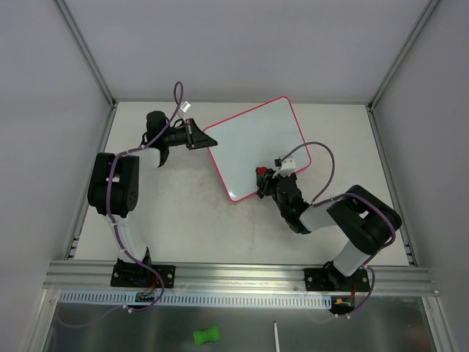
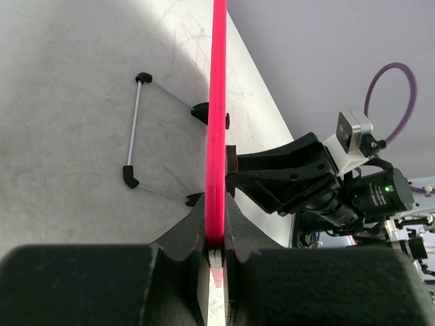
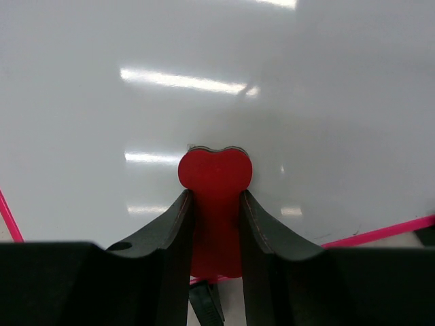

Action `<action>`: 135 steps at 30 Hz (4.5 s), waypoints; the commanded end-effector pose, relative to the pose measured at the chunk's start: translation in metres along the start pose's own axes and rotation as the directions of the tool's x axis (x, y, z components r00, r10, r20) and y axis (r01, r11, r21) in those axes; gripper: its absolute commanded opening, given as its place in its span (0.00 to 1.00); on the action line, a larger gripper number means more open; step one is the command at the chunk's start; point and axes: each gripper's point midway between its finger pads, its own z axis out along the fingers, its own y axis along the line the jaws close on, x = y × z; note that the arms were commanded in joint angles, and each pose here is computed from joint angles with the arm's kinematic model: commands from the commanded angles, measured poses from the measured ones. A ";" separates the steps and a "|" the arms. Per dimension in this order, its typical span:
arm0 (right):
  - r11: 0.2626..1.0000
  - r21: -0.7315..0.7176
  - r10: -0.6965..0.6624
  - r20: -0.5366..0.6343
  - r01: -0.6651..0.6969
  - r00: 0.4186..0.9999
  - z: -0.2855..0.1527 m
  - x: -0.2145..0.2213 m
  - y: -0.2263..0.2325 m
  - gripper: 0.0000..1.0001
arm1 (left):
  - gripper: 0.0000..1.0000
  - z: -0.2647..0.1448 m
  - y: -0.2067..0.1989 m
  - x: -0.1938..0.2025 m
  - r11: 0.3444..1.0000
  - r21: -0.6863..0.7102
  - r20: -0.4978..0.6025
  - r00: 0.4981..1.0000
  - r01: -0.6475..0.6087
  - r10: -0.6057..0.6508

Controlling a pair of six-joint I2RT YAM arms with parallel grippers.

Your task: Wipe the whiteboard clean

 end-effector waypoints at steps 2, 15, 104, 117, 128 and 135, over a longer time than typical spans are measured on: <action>0.985 0.166 0.064 -0.082 -0.050 0.995 -0.013 0.036 -0.057 0.00 | 0.00 0.002 -0.015 0.009 0.999 0.035 -0.049 0.999 -0.018 0.020; 0.939 0.296 0.192 -0.027 -0.176 0.981 -0.008 0.030 -0.110 0.00 | 0.00 0.002 -0.015 0.009 0.999 0.036 -0.053 0.998 -0.014 0.016; 0.746 -0.217 -0.651 -0.439 0.629 0.620 -0.057 0.068 0.070 0.00 | 0.00 0.002 -0.016 0.008 1.000 0.020 -0.056 0.998 -0.008 0.009; 0.818 -0.155 -0.569 -0.358 0.554 0.740 -0.083 0.025 0.061 0.00 | 0.00 0.001 -0.016 0.007 1.000 0.017 -0.054 0.998 -0.012 0.013; 0.896 -0.027 -0.410 -0.432 0.443 0.804 -0.119 -0.004 0.013 0.00 | 0.00 0.001 -0.014 0.008 1.000 0.007 -0.052 0.999 -0.006 0.006; 0.939 0.050 -0.266 -0.526 0.341 0.808 -0.132 0.018 -0.019 0.01 | 0.02 0.000 -0.016 0.008 1.000 0.002 -0.052 0.999 -0.013 0.013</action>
